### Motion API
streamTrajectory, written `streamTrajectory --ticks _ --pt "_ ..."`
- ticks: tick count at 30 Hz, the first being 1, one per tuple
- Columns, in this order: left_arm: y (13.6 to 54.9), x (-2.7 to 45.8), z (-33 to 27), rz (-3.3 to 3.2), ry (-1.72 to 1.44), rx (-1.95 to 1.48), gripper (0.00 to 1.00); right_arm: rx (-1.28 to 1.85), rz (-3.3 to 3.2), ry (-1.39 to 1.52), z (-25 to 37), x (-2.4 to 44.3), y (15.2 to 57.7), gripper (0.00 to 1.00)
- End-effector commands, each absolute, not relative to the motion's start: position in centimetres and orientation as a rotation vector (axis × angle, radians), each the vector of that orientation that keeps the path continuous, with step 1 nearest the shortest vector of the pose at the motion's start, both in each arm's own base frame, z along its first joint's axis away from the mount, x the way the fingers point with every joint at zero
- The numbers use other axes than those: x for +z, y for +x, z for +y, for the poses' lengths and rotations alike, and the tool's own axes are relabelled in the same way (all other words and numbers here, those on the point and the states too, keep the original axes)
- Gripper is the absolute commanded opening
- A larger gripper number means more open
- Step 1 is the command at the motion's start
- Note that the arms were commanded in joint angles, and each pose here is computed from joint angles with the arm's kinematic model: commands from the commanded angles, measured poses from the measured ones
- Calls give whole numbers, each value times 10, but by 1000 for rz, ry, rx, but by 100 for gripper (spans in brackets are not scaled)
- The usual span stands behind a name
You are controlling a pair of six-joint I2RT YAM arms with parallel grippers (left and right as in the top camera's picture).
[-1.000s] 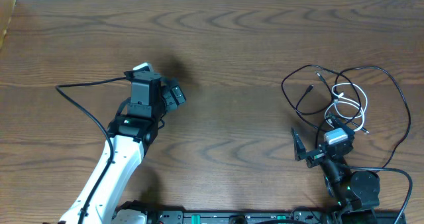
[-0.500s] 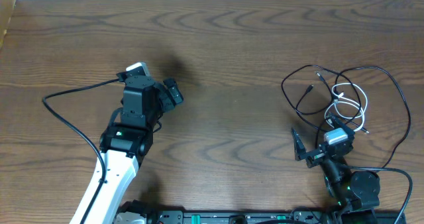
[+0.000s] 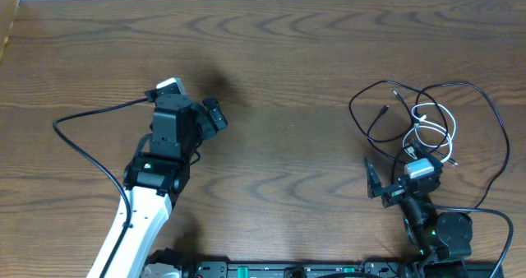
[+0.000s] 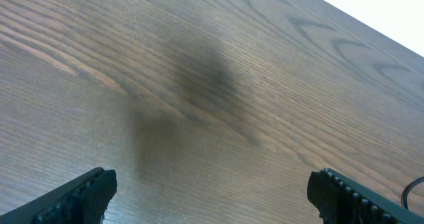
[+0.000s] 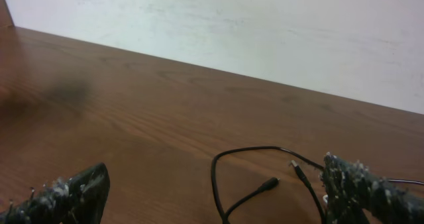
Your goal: Untangle cables
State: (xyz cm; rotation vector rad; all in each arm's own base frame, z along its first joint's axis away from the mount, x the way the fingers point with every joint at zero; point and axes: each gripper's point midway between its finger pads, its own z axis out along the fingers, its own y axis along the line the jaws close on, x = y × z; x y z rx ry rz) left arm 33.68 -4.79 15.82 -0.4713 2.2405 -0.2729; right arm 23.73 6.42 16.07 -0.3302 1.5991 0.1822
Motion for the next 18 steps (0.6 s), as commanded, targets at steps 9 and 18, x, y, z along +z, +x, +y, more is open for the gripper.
streamTrajectory --ticks 9,18 --pt "308 176 -40 2219 -477 -278 98 162 1596 -332 62 161 238 99" --pt "299 177 -38 2230 -478 -273 98 164 1595 -333 62 161 238 99"
